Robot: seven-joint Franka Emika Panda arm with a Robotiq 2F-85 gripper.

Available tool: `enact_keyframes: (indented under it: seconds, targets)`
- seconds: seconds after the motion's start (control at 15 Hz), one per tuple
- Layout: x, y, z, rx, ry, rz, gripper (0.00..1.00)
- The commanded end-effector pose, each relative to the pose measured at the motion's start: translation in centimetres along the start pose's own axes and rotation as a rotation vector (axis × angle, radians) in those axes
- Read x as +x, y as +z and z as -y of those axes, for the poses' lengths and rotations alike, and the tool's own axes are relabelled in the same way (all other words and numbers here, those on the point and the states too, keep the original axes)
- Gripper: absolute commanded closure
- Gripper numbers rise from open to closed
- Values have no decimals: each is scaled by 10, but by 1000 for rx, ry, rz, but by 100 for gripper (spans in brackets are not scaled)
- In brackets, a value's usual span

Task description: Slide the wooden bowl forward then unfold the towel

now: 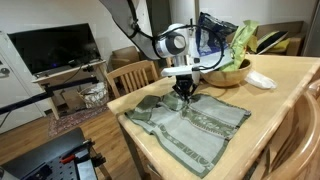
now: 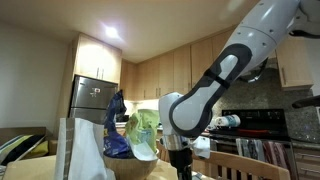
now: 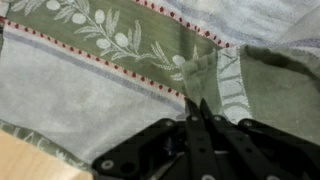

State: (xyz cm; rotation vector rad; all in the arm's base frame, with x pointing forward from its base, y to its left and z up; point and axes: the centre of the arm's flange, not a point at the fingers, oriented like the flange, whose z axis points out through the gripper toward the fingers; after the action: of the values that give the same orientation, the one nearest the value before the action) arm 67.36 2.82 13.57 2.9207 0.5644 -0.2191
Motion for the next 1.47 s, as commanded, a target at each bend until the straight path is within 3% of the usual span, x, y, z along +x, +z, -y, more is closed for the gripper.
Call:
enact_keyframes:
  seconds: [0.0,0.27,0.33,0.47,1.0,1.4]
  targets:
    - [-14,-18,9,-82,17,-40,99]
    - [-13,-27,10,-118,26,-64,98]
    - [-13,-27,10,-121,33,-60,71]
    - [-12,-25,8,-116,35,-51,64]
    - [-17,-17,-5,-92,57,-29,3]
    - [-25,-13,-18,-59,77,-17,0]
